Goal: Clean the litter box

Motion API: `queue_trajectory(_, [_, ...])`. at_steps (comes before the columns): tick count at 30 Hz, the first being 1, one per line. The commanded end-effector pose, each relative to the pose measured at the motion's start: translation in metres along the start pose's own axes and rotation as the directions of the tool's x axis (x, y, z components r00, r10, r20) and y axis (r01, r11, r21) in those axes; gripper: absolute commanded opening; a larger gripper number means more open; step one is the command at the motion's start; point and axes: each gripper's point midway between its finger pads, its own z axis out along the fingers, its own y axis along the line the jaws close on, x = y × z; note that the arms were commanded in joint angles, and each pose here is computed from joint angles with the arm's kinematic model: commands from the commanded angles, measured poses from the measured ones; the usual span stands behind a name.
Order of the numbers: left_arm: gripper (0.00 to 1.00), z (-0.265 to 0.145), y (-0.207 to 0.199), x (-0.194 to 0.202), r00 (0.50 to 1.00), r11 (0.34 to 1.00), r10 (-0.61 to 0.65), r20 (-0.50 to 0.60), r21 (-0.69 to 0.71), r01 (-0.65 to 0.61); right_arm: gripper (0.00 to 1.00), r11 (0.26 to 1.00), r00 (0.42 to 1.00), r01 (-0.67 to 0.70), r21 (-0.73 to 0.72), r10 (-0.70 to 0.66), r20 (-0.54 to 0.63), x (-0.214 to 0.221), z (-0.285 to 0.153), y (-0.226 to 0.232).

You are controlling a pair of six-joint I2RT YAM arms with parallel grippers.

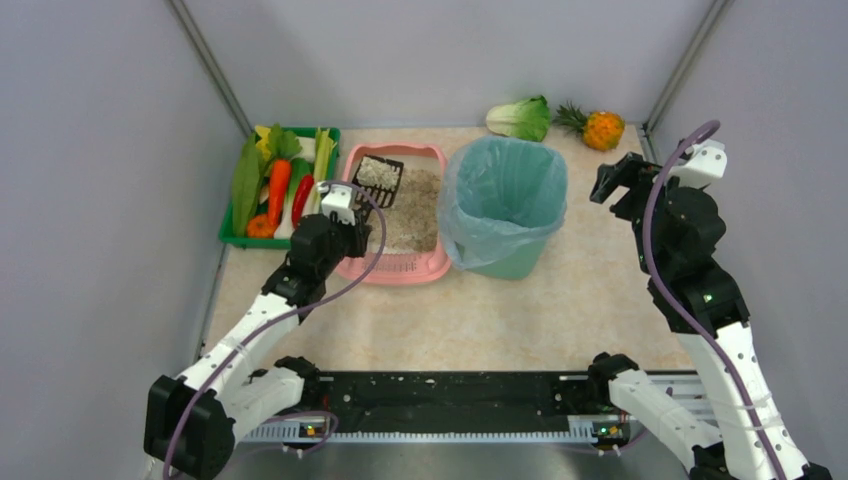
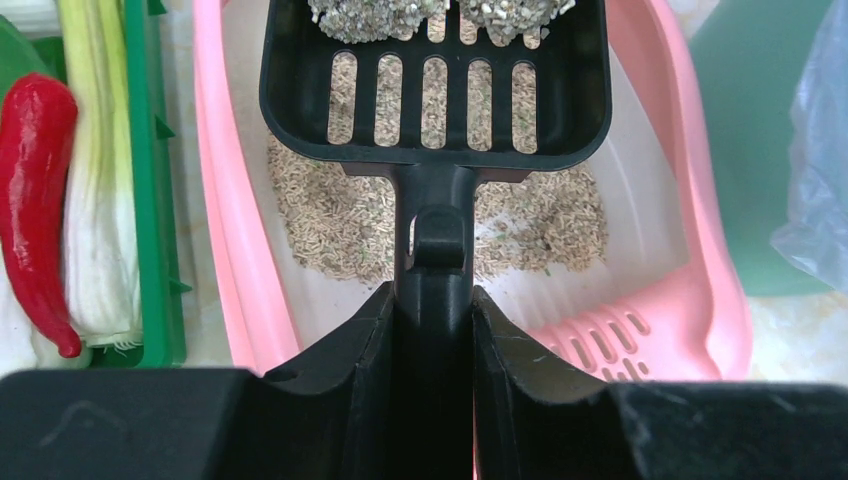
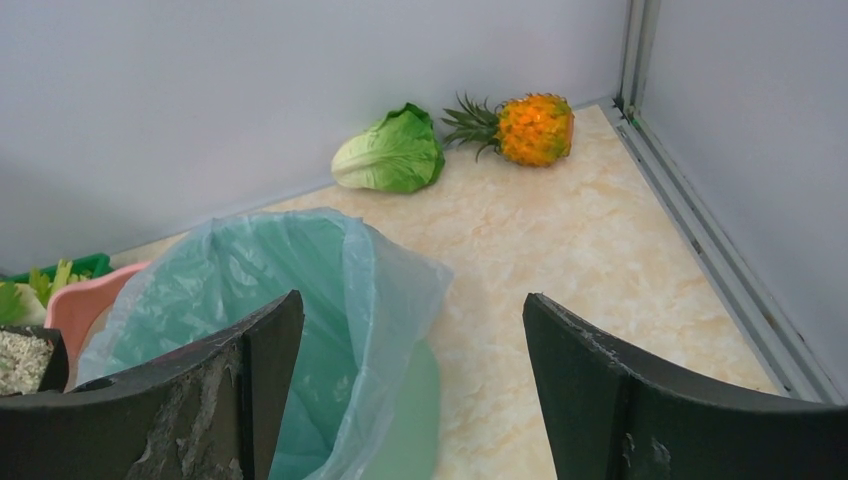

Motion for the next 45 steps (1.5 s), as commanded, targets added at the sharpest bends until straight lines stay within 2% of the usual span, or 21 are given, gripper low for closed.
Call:
queue_trajectory(1, [0.0, 0.002, 0.006, -0.047, 0.972, 0.999, 0.013, 0.233, -0.037, -0.004, 0.81, 0.999, 0.999, -0.011, -0.034, 0.013, 0.051, -0.014, -0.003, 0.006])
queue_trajectory(8, [0.0, -0.002, 0.005, -0.048, 0.947, 0.998, 0.061, 0.316, -0.029, -0.055, 0.81, 1.0, 0.998, -0.003, -0.024, 0.005, 0.057, -0.012, -0.005, 0.002])
queue_trajectory(13, [0.0, 0.007, -0.018, -0.039, 0.959, 0.984, 0.129, 0.252, 0.092, -0.156, 0.82, 1.0, 0.998, 0.001, -0.019, 0.0, 0.056, -0.011, -0.006, 0.001])
queue_trajectory(18, [0.0, 0.006, -0.011, -0.025, 0.945, 0.961, 0.261, 0.194, 0.034, -0.273, 0.82, 1.0, 0.998, 0.003, -0.018, -0.002, 0.059, -0.011, -0.007, -0.001])
queue_trajectory(22, [0.0, -0.004, 0.018, -0.029, 0.932, 0.948, 0.311, 0.189, -0.131, -0.29, 0.82, 1.0, 0.998, 0.003, -0.015, -0.002, 0.07, -0.012, -0.011, -0.004])
queue_trajectory(23, [0.0, -0.005, 0.019, -0.03, 0.929, 0.947, 0.314, 0.195, -0.136, -0.292, 0.82, 1.0, 0.997, 0.005, -0.015, -0.004, 0.071, -0.012, -0.012, -0.004])
queue_trajectory(25, [0.0, -0.005, 0.0, -0.029, 0.915, 0.939, 0.342, 0.213, -0.036, -0.342, 0.82, 1.0, 0.998, 0.006, -0.015, -0.005, 0.07, -0.011, -0.012, -0.004])
queue_trajectory(28, [0.0, -0.008, 0.013, -0.029, 0.933, 0.952, 0.301, 0.197, -0.111, -0.284, 0.82, 1.0, 0.997, 0.009, -0.017, -0.008, 0.071, -0.012, -0.012, -0.004])
queue_trajectory(31, [0.0, -0.012, 0.003, -0.038, 0.912, 0.948, 0.318, 0.258, -0.072, -0.31, 0.82, 1.0, 0.997, 0.008, -0.021, -0.006, 0.072, -0.011, -0.013, -0.004])
queue_trajectory(33, [0.0, -0.019, 0.013, -0.047, 0.925, 0.967, 0.248, 0.289, -0.125, -0.221, 0.82, 1.0, 0.997, 0.012, -0.025, -0.01, 0.07, -0.011, -0.013, -0.004])
queue_trajectory(36, [0.0, -0.023, -0.006, -0.052, 0.911, 0.977, 0.209, 0.355, -0.027, -0.213, 0.82, 1.0, 0.997, 0.006, -0.028, -0.004, 0.073, -0.012, -0.016, -0.004])
queue_trajectory(38, [0.0, -0.021, -0.022, -0.047, 0.921, 0.974, 0.183, 0.343, 0.063, -0.217, 0.82, 0.999, 0.997, 0.006, -0.033, -0.004, 0.072, -0.011, -0.016, -0.004])
queue_trajectory(41, [0.0, -0.021, -0.021, -0.043, 0.94, 0.99, 0.09, 0.33, 0.074, -0.121, 0.82, 0.999, 0.998, 0.009, -0.038, -0.007, 0.068, -0.01, -0.016, -0.003])
queue_trajectory(45, [0.01, -0.019, -0.022, -0.035, 0.949, 0.992, 0.066, 0.309, 0.085, -0.097, 0.82, 0.999, 0.998, 0.009, -0.044, -0.006, 0.068, -0.011, -0.016, -0.002])
